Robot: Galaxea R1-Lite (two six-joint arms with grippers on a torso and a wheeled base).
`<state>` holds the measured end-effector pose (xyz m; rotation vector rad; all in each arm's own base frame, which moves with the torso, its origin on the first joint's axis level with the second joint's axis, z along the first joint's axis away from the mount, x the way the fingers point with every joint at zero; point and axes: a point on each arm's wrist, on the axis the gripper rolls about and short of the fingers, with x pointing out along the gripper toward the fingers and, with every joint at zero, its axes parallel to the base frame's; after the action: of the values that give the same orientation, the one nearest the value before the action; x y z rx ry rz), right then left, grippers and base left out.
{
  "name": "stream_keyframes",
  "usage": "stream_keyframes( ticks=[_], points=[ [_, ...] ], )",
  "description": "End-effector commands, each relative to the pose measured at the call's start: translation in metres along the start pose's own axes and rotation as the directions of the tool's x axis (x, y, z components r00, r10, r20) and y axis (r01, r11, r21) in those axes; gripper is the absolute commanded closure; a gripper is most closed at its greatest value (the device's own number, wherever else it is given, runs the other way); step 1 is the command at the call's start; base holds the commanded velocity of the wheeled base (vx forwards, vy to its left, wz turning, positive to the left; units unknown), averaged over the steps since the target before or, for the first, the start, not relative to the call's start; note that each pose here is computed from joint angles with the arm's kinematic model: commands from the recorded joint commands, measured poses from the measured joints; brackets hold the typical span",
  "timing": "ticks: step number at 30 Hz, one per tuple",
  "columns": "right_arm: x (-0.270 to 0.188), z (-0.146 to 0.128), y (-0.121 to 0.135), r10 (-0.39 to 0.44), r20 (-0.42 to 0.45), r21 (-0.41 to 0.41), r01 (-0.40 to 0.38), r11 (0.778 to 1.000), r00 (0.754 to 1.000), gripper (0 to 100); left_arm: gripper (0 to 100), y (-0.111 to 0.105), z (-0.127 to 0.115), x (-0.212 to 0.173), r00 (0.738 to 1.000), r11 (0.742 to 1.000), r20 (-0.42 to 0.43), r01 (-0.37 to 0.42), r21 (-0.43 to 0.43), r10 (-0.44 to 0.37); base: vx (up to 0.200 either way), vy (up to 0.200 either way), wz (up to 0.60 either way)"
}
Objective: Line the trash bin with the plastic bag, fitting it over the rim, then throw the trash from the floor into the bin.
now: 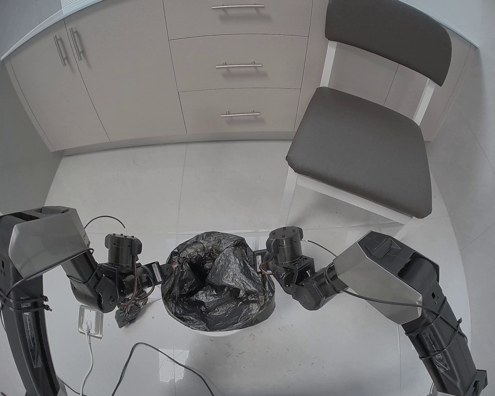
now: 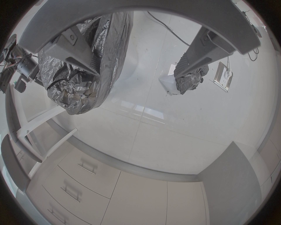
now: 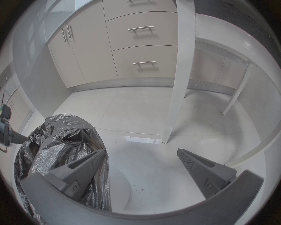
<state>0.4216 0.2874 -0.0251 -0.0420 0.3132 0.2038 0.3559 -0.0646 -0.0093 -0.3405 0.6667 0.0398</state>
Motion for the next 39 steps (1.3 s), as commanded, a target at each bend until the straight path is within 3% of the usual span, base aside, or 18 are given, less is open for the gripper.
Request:
stream_keyframes(
  ticks=[1,6,10,19,25,29,33,39],
  points=[
    [0.001,-0.003,0.001,0.001,-0.004,-0.003,-0.001,1.0,1.0,0,0,0.001,-0.002,0.002,1.0,1.0,-0.008,-0.005,0.001,0.005,0.0,0.0,0.0],
    [0.001,-0.003,0.001,0.001,-0.006,-0.005,-0.001,1.0,1.0,0,0,0.004,-0.006,0.01,1.0,1.0,-0.02,-0.016,0.003,0.016,0.0,0.0,0.0],
    [0.001,-0.004,0.0,-0.001,-0.009,-0.005,0.001,1.0,1.0,0,0,0.008,-0.016,0.025,0.996,0.996,-0.018,-0.089,0.011,0.09,0.0,0.0,0.0],
    [0.002,-0.007,0.0,-0.001,-0.013,-0.007,0.001,1.0,1.0,0,0,0.01,-0.023,0.029,0.994,0.995,-0.044,-0.098,0.028,0.099,0.0,0.0,0.0],
    [0.002,-0.007,-0.001,-0.003,-0.014,-0.007,0.003,1.0,1.0,0,0,0.012,-0.027,0.027,0.984,0.991,-0.121,-0.128,0.042,0.132,0.0,0.0,0.0],
    [0.001,-0.005,0.0,-0.002,-0.008,-0.005,0.002,1.0,1.0,0,0,0.01,-0.024,0.03,0.983,0.991,-0.126,-0.131,0.042,0.135,0.0,0.0,0.0],
    [-0.002,0.004,-0.001,-0.002,0.007,0.002,0.002,1.0,1.0,0,0,0.009,-0.023,0.031,0.982,0.991,-0.131,-0.129,0.044,0.133,0.0,0.0,0.0],
    [-0.037,0.052,-0.002,0.012,0.056,0.014,-0.013,1.0,0.998,0,0,0.003,-0.01,0.028,0.995,0.999,-0.09,-0.043,0.016,0.045,0.0,0.0,0.0]
  ],
)
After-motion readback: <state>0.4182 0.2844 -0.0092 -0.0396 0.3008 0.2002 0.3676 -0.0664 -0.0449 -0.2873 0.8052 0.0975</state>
